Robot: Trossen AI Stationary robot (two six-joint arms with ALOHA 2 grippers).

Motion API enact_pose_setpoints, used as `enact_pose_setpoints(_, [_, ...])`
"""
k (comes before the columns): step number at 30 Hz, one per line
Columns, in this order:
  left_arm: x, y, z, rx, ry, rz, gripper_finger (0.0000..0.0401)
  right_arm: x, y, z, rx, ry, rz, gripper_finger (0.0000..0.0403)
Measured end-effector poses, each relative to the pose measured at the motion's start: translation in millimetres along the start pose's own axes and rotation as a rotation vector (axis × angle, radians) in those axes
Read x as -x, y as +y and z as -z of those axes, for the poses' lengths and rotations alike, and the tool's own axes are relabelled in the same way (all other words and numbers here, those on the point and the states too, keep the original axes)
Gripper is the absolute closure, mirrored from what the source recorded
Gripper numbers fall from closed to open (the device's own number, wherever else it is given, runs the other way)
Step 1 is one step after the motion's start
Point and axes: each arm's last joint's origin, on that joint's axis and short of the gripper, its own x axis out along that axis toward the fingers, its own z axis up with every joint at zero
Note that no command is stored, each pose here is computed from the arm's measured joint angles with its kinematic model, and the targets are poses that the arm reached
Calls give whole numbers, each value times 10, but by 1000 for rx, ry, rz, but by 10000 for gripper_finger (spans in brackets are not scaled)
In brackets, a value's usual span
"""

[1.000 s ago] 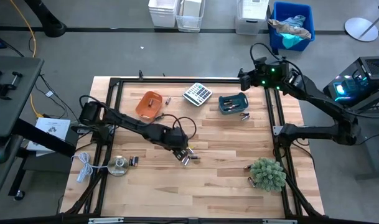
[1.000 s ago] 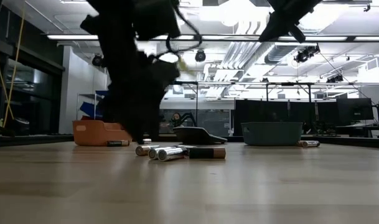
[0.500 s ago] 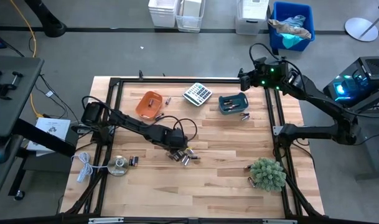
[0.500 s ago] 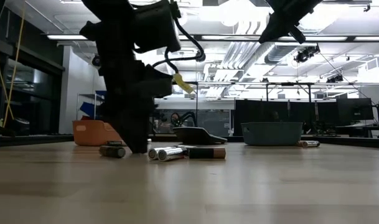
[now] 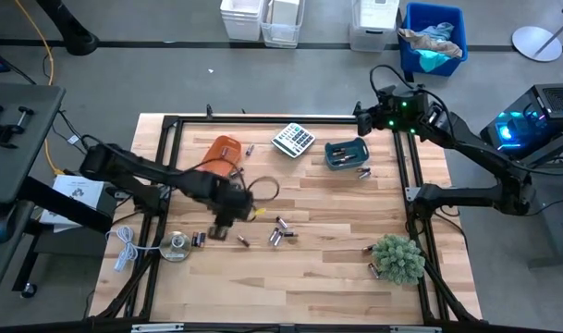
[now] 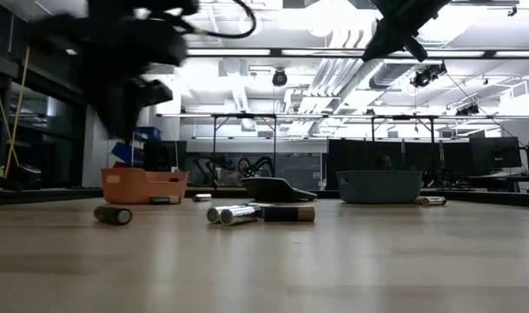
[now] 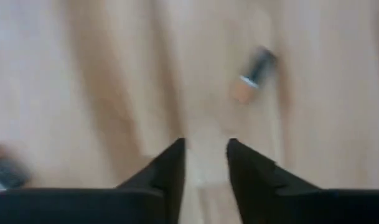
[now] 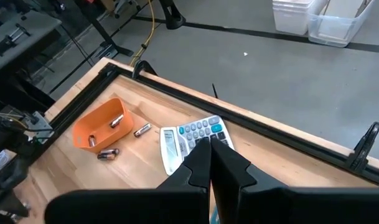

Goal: Sort batteries
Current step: Put the golden battery into the blue bin

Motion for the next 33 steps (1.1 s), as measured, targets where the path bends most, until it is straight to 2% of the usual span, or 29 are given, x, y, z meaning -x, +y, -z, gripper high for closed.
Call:
enact_pose_setpoints(2, [-66, -151, 33, -100, -23, 58, 246, 0, -7, 18, 6, 18, 7, 403])
enact_pose_setpoints(5, [-155, -363, -11, -216, -112, 84, 190, 1, -21, 50, 19, 51, 20, 403])
enact_pose_setpoints(8, [-234, -536, -144, -278, -222, 50, 145, 2, -30, 71, 20, 74, 30, 403])
enact_pose_setpoints(10, [-299, -620, -179, -304, -235, 32, 125, 3, -32, 77, 20, 79, 32, 403])
enact_pose_setpoints(13, [-457, -695, -158, -339, -160, 20, 113, 3, -32, 77, 20, 79, 32, 403])
enact_pose_setpoints(19, [-732, -731, -147, -416, -57, -48, 114, 3, -35, 76, 20, 75, 42, 403])
enact_pose_setpoints(23, [-899, -692, -164, -407, -3, -54, 116, 3, -38, 75, 21, 71, 52, 403])
enact_pose_setpoints(26, [-992, -665, -153, -380, 41, -33, 136, 3, -40, 77, 21, 72, 56, 403])
enact_pose_setpoints(28, [-1006, -639, -158, -362, 40, -11, 178, 4, -41, 80, 21, 76, 57, 403])
enact_pose_setpoints(30, [-1013, -599, -176, -344, 28, -7, 247, 4, -43, 86, 21, 82, 60, 403])
enact_pose_setpoints(32, [-1014, -542, -193, -330, 16, -11, 336, 4, -45, 90, 21, 86, 61, 403])
enact_pose_setpoints(33, [-1013, -501, -201, -321, 13, -1, 363, 5, -44, 90, 22, 86, 61, 403])
